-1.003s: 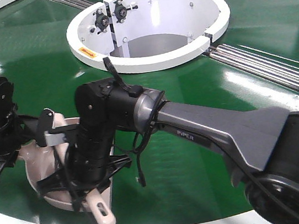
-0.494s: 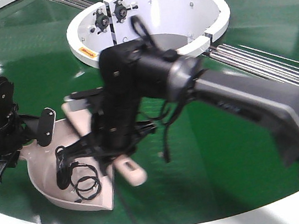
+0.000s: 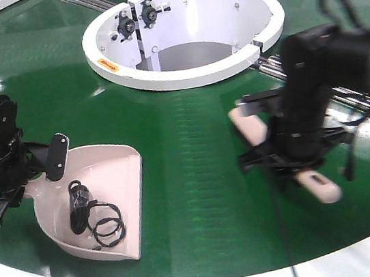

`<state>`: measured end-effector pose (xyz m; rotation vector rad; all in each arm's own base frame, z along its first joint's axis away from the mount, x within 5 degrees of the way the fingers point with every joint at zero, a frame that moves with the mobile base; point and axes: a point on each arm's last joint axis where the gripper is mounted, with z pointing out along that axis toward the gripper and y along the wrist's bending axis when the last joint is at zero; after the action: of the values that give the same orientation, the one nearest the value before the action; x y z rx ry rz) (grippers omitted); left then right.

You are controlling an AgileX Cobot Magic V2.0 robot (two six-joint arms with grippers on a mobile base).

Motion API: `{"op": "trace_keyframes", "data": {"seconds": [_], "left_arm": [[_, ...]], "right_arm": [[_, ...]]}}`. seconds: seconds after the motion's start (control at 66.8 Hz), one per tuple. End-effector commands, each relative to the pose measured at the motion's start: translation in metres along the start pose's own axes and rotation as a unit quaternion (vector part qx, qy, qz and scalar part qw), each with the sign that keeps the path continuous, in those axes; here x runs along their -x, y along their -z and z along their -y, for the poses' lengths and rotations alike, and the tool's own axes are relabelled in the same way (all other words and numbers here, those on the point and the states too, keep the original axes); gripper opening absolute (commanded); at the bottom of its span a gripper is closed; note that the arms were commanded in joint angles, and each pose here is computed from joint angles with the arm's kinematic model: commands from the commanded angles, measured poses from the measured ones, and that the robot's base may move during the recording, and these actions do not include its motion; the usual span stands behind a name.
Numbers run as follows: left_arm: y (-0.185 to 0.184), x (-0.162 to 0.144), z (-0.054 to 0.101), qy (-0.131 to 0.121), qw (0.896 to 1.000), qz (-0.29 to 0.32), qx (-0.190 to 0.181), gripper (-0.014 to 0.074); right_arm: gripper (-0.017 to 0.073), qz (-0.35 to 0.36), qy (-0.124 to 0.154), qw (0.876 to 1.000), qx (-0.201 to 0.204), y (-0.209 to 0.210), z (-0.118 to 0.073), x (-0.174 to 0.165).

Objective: Clean and inspect green conveyor with broom and dustpan
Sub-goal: 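Carry the brush back and set it down on the conveyor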

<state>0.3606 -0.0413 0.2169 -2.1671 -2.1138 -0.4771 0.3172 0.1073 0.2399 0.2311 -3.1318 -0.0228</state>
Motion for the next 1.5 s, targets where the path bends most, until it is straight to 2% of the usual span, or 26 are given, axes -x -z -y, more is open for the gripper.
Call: {"op": "trace_keyframes", "data": {"seconds": [0.0,0.135,0.27,0.434,0.554,0.689,0.913,1.093,1.183,1.318,1.483], "left_arm": [[0.023,-0.004,-0.005,0.019,0.999,0.010,0.045,-0.0006],[0.023,-0.004,-0.005,0.019,0.999,0.010,0.045,-0.0006],[0.023,-0.004,-0.005,0.019,0.999,0.010,0.045,-0.0006],[0.023,-0.004,-0.005,0.019,0.999,0.010,0.045,-0.0006],[0.023,-0.004,-0.005,0.019,0.999,0.010,0.045,-0.0006],[0.023,-0.004,-0.005,0.019,0.999,0.010,0.045,-0.0006],[0.023,-0.004,-0.005,0.019,0.999,0.010,0.046,-0.0006],[0.023,-0.004,-0.005,0.019,0.999,0.010,0.045,-0.0006],[0.023,-0.004,-0.005,0.019,0.999,0.010,0.045,-0.0006],[0.023,-0.004,-0.005,0.019,0.999,0.010,0.045,-0.0006],[0.023,-0.004,-0.005,0.019,0.999,0.010,0.045,-0.0006]], "right_arm": [[-0.0001,0.040,-0.015,0.999,0.000,0.022,0.031,-0.012],[-0.0001,0.032,-0.027,0.999,-0.003,0.013,0.054,-0.021],[-0.0001,0.041,-0.021,0.999,-0.008,0.001,0.055,-0.023],[0.0006,0.070,-0.027,0.997,-0.004,-0.014,0.055,-0.021],[0.0032,0.050,-0.010,0.999,-0.006,-0.023,0.055,-0.020],[0.0128,0.029,-0.002,1.000,-0.005,-0.033,0.054,-0.018],[0.0452,0.039,0.000,0.999,-0.007,-0.036,0.055,-0.014],[0.0642,0.054,0.002,0.999,-0.010,-0.028,0.055,-0.016],[0.0674,0.078,0.003,0.997,-0.009,-0.015,0.055,-0.020],[0.0667,0.129,0.000,0.992,-0.005,0.013,0.054,-0.029],[0.0626,0.213,0.003,0.977,-0.004,0.057,0.054,-0.051]]}}
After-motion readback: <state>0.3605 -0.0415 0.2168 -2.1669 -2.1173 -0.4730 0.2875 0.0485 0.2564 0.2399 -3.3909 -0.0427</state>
